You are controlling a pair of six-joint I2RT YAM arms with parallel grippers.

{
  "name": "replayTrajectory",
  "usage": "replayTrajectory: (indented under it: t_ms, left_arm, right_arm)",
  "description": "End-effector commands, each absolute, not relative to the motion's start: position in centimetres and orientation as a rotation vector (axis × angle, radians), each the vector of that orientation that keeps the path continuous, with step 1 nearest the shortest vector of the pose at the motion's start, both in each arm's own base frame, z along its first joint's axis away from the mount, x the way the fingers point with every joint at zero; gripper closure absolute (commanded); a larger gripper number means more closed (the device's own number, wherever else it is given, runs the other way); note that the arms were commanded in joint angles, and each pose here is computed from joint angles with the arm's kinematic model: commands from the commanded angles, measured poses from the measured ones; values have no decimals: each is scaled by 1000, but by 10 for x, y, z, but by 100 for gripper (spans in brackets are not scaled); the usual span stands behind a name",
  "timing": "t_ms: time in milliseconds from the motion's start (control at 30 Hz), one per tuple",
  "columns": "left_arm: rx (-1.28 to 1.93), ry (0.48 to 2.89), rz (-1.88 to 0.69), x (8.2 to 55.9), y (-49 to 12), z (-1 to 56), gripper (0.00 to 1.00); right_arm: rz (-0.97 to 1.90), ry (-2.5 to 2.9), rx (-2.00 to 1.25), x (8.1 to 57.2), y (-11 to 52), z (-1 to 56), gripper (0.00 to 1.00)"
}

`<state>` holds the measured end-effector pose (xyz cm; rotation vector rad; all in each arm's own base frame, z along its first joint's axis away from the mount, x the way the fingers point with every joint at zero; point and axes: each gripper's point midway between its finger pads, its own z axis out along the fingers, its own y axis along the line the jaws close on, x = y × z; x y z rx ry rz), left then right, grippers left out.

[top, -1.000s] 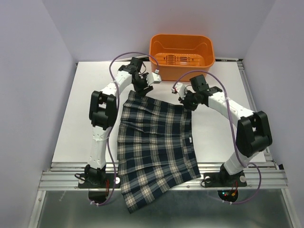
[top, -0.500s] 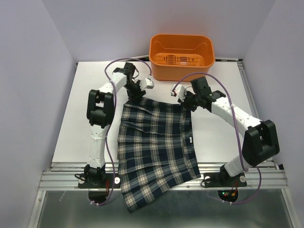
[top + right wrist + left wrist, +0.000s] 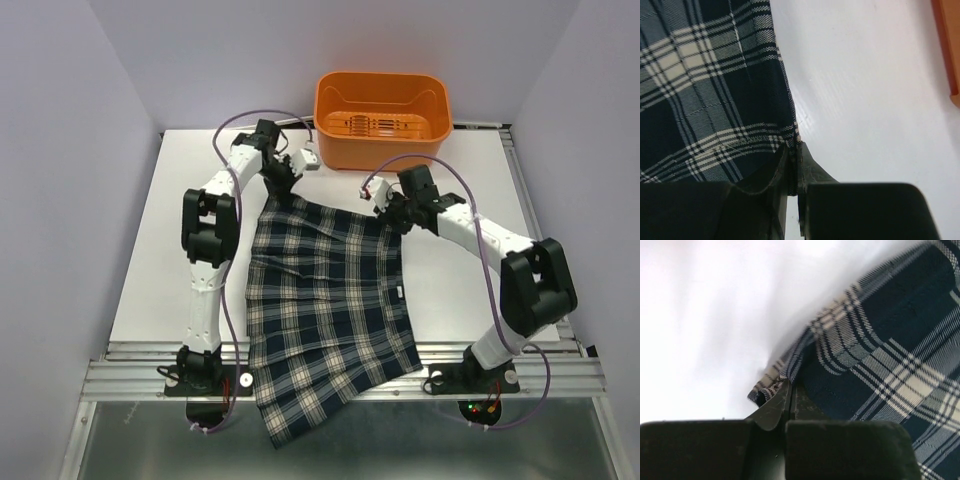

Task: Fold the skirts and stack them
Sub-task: Fold the skirt

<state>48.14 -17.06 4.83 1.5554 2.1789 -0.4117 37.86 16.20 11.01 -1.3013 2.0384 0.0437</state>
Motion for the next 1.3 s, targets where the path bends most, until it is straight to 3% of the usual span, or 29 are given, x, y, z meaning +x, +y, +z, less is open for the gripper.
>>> replayTrajectory:
  t_ms: [0, 200, 400, 767, 1033, 1267]
  left_arm:
    - [1205, 2074, -77, 578, -138, 136, 100]
    - [952, 1944, 149, 625, -122, 201, 100]
    - [928, 1889, 111, 605, -126, 245, 100]
    - [1038, 1848, 12, 461, -124, 277, 100]
    - [1273, 1929, -48, 343, -144, 209, 100]
    - [1543, 2032, -210, 252, -145, 142, 100]
  right_arm:
    - [-66, 2098, -1048, 437, 135, 119, 99]
    - [-73, 2123, -854, 491, 107, 131, 99]
    - [-107, 2049, -877, 510, 97, 157, 99]
    - [-15, 1838, -1029, 454, 112, 201, 99]
    - [45, 1730, -1198, 396, 119, 195, 99]
    - [107, 1731, -1395, 322, 134, 129, 99]
